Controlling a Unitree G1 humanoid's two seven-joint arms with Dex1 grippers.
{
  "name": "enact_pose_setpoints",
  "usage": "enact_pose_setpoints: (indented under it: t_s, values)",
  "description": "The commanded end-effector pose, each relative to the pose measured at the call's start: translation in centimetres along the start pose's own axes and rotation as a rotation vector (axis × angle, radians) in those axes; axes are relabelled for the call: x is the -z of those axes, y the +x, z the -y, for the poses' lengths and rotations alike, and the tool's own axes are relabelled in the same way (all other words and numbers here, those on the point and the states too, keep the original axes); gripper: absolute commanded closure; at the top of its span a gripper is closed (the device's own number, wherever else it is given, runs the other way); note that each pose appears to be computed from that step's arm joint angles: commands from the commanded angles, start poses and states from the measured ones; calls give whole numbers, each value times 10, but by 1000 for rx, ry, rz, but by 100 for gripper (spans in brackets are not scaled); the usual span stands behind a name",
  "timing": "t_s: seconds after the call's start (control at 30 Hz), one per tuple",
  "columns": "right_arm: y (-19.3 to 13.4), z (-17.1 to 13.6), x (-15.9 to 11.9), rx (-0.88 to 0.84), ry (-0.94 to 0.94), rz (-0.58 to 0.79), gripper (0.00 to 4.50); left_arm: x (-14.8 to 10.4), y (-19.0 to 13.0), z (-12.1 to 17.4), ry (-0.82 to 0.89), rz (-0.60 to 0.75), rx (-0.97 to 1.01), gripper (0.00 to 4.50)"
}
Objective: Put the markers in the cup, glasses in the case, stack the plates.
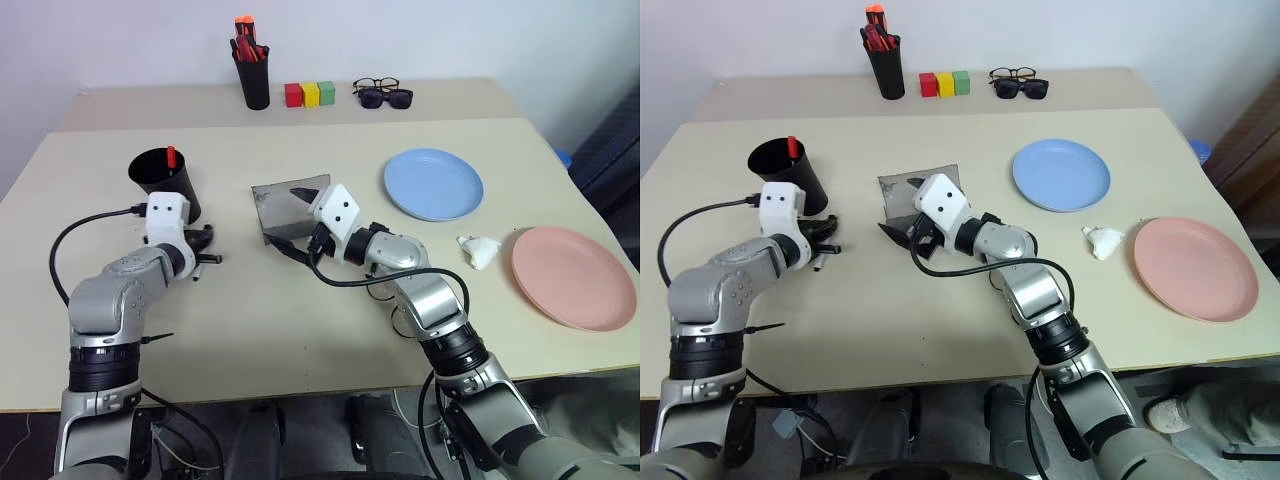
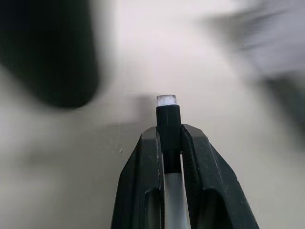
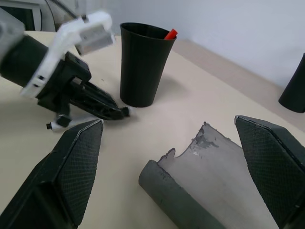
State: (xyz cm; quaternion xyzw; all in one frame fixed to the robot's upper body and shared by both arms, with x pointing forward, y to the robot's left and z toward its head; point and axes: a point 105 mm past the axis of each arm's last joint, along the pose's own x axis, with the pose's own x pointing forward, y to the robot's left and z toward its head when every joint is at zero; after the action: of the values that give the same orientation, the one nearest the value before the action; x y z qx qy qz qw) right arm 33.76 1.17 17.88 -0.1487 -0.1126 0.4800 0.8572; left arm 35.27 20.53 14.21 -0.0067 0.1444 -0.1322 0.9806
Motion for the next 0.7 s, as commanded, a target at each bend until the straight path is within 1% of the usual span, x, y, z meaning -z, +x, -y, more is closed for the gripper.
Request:
enact_pose_setpoints:
  t_s: [0.03,0.07,0.17,0.2,0.27,0.37,0.43,0.5,0.6,0.7]
  values:
    - [-1,0,-15,-3,-28,50,0,-57,-22,41,158,298,217,447]
    - [-1,0,-15,-5,-29,50,0,-68,-24,44,178,365,220,447]
    - [1,0,-16,-8,-30,53,0,-134,-33,34,97,663,74,447]
    - [1,0,-16,-9,-29,53,0,-152,-38,28,82,742,10,447]
    - [1,0,-16,-9,-29,54,0,-170,-43,17,111,825,-109,447]
    - [1,0,-17,-9,-29,55,0,-182,-46,-8,244,875,-324,447]
    - [1,0,-17,-8,-30,57,0,-184,-47,-28,250,893,-444,447]
    - [2,0,-17,-7,-30,58,0,-180,-45,-44,251,892,-521,447]
    - [2,0,-18,-4,-30,60,0,-167,-34,-60,240,868,-562,447]
    - [2,0,-17,-2,-30,61,0,-159,-25,-63,240,859,-549,447]
